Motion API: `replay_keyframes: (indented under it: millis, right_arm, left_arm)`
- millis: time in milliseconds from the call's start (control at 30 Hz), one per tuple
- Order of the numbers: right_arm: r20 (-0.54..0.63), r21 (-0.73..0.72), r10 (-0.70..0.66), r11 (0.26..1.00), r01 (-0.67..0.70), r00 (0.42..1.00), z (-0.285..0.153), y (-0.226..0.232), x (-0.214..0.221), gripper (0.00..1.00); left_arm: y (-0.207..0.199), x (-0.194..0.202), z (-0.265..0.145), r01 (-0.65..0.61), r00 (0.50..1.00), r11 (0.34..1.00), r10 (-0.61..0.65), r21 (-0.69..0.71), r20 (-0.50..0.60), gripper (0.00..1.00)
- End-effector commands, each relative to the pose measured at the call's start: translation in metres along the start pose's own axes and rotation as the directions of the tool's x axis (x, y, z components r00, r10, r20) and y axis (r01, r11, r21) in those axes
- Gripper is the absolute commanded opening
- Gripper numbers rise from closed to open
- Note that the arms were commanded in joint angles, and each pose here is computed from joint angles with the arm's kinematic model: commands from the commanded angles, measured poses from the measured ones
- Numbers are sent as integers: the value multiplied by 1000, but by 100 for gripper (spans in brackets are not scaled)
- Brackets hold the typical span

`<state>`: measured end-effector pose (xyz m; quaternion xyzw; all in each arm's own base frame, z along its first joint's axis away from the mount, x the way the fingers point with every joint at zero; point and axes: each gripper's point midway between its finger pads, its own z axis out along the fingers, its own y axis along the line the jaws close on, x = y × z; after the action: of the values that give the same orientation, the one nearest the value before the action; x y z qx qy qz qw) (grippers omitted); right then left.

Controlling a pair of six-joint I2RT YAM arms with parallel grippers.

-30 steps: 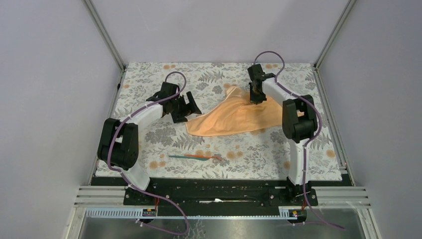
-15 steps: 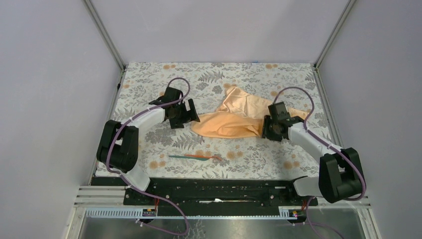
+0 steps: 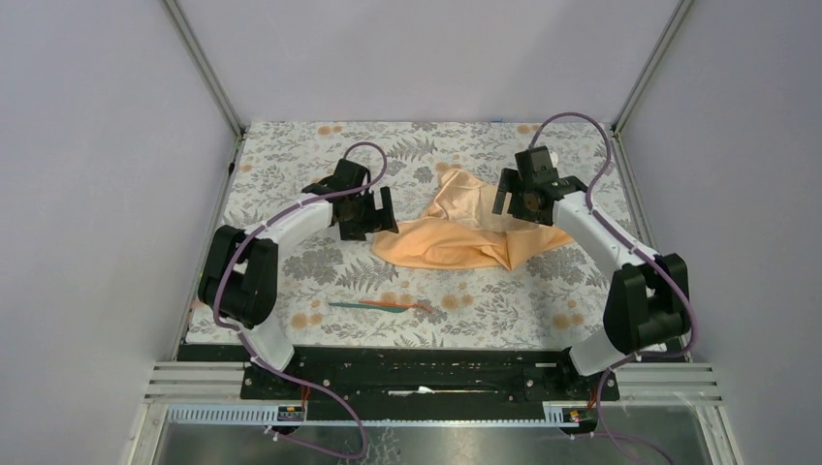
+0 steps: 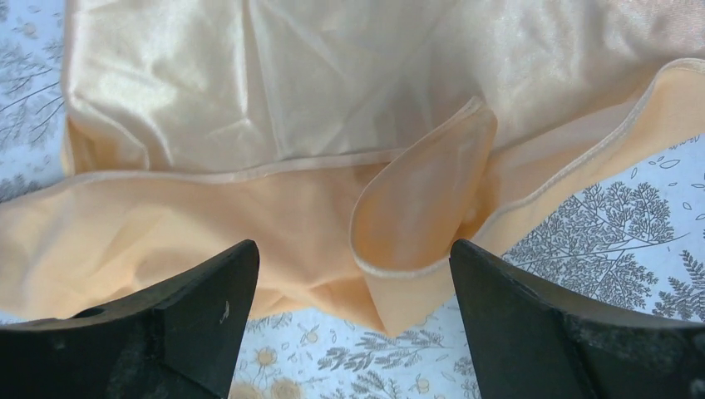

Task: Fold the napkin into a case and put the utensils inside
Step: Pick up the crumpled napkin from the center of the board.

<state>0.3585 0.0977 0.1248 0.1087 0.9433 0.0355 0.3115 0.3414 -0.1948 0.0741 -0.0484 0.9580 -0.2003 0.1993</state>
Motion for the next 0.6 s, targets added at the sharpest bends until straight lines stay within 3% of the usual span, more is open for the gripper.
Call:
replay_keyframes:
  millis: [0, 133, 333, 467, 567]
  right_arm:
    - [-36, 105, -16, 994, 19, 999, 18, -12, 1, 88]
    - [-136, 100, -38, 994, 52, 990, 35, -12, 26, 83]
    - [-312, -133, -14, 991, -29, 950, 6, 7, 98, 55]
    - [-416, -162, 78, 974, -158, 906, -28, -7, 162, 56]
    - [-432, -150, 119, 968, -202, 894, -45, -17, 184, 68]
  left_arm:
    - [-9, -11, -4, -60, 998, 998, 60, -8, 18, 99]
    - [-16, -14, -11, -73, 997, 997, 73, 8, 37, 99]
    - [-15, -11, -22, -86, 994, 996, 85, 11, 62, 99]
    - [-19, -11, -30, -84, 994, 996, 81, 30, 78, 99]
    - [-23, -13, -35, -88, 992, 995, 84, 47, 90, 99]
